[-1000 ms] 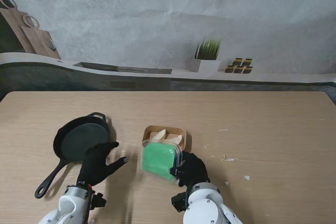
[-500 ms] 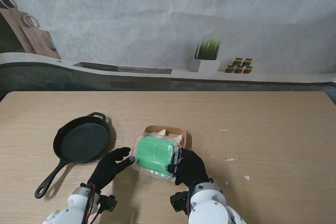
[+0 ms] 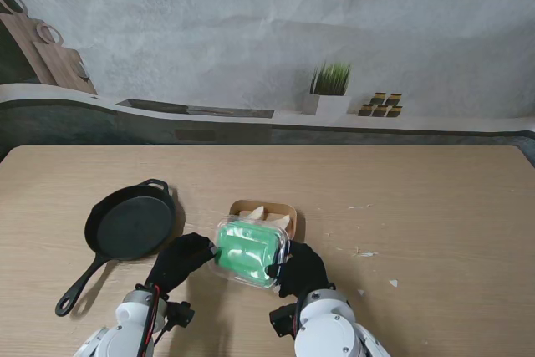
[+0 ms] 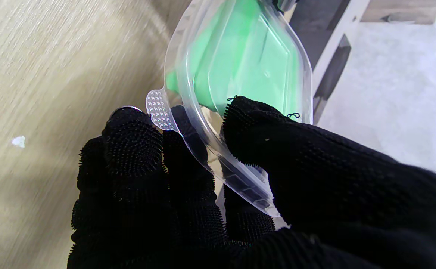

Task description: Load dumplings into a food container

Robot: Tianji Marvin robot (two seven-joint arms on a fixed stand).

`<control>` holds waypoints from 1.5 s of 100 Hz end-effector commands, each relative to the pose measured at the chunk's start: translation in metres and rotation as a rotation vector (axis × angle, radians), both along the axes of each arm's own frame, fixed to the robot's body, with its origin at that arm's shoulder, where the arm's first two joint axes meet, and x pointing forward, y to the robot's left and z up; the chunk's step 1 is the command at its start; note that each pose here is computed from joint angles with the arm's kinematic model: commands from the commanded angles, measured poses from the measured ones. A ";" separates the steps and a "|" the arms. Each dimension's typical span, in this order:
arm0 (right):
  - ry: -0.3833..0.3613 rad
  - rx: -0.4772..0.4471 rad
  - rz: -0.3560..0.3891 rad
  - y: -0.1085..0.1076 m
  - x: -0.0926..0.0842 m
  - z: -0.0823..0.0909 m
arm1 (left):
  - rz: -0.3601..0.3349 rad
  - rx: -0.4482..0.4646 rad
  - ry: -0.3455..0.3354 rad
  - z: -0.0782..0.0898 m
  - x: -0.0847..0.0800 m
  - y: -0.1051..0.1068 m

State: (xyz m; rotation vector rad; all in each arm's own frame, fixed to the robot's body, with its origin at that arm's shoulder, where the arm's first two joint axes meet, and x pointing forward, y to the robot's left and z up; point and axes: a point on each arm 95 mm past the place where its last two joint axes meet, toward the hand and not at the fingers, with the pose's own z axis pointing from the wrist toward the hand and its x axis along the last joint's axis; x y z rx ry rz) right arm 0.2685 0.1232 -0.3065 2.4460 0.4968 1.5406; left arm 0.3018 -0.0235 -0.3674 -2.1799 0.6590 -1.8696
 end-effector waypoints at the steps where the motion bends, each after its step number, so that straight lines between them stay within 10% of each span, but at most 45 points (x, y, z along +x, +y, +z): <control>1: 0.023 0.014 0.007 0.005 -0.001 -0.004 | -0.027 -0.040 0.001 0.007 0.002 -0.008; 85: 0.073 -0.087 0.125 0.005 0.014 -0.018 | -0.077 0.057 -0.035 0.009 0.014 -0.024; 116: -0.022 -0.134 0.115 0.001 0.032 -0.018 | -0.032 -0.010 0.008 0.014 0.026 -0.032; 150: -0.176 -0.421 0.171 -0.001 0.081 0.001 | 0.021 0.058 0.031 0.035 0.060 -0.032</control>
